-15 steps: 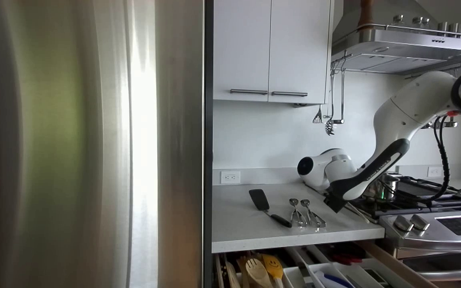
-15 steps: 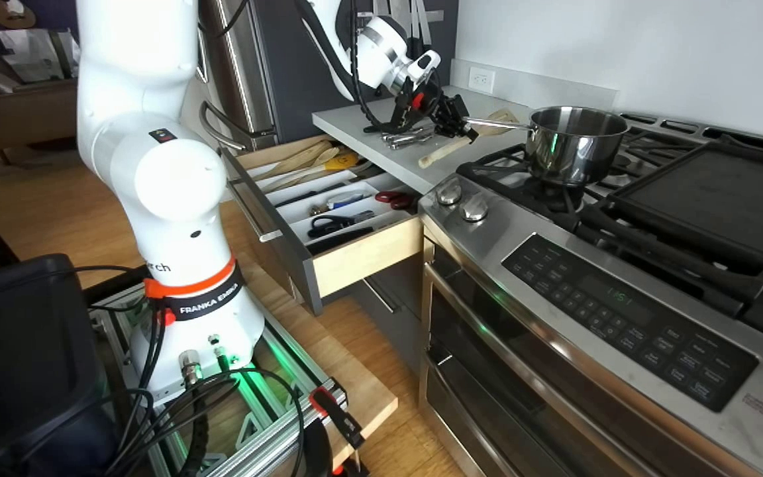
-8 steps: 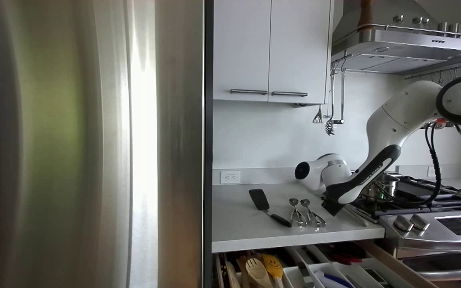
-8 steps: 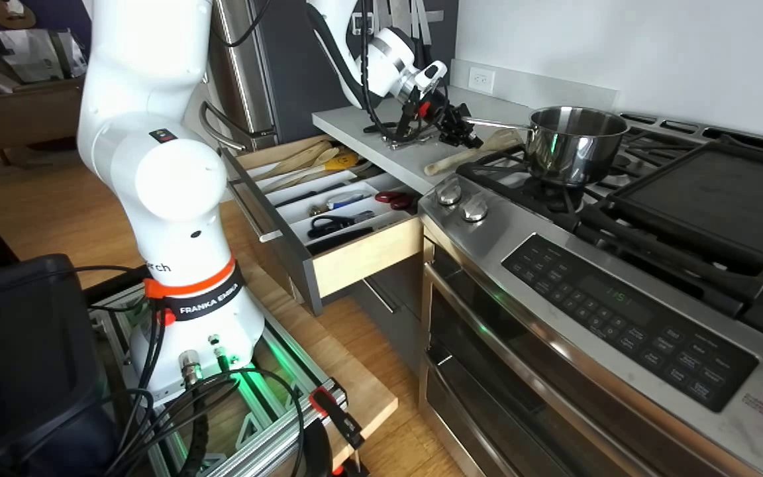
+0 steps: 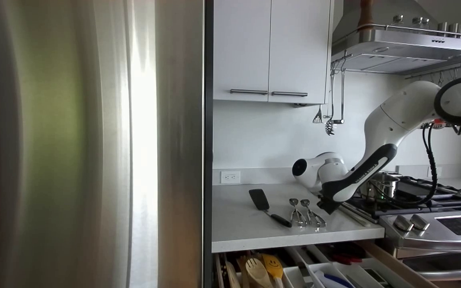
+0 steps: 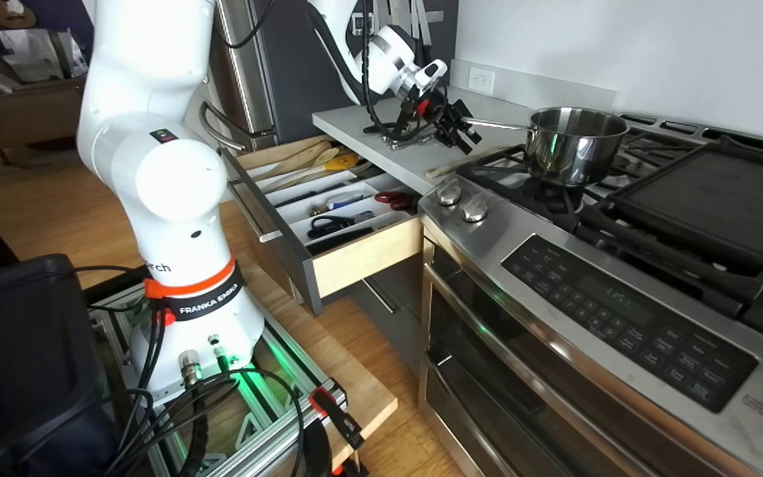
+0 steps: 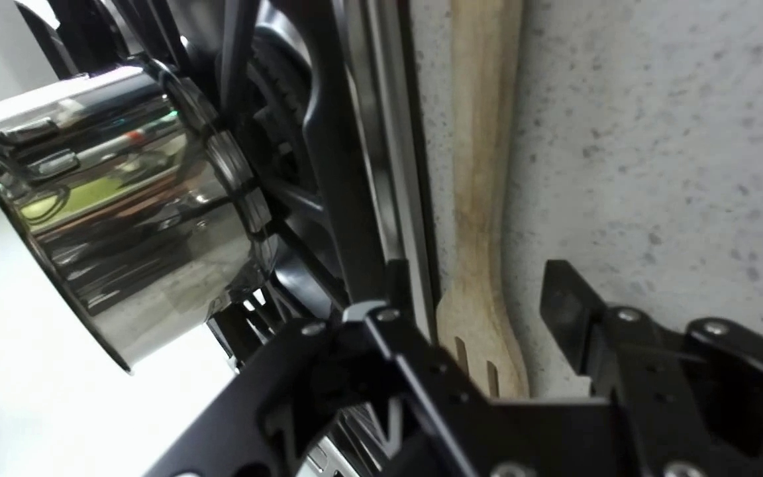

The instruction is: Pick up one wooden spoon from the tray in the open drawer and put it on the kitchen counter

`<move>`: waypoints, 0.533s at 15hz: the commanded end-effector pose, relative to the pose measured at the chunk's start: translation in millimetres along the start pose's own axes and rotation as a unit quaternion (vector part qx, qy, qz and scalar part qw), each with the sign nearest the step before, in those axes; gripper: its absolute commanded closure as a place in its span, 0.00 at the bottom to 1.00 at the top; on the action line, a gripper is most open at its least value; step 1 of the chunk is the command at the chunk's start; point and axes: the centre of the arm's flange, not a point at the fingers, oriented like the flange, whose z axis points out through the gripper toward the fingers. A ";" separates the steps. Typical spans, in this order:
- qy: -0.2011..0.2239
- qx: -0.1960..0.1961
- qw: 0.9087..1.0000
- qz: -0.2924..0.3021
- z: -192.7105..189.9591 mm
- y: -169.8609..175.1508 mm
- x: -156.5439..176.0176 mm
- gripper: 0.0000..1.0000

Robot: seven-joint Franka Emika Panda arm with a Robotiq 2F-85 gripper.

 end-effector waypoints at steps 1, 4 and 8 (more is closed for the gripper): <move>-0.062 0.069 0.996 0.005 -27.6 22.5 1.5 0.48; -0.110 0.133 0.985 0.021 -44.8 66.7 7.0 0.41; -0.173 0.216 0.959 0.060 -60.2 156.7 15.0 0.05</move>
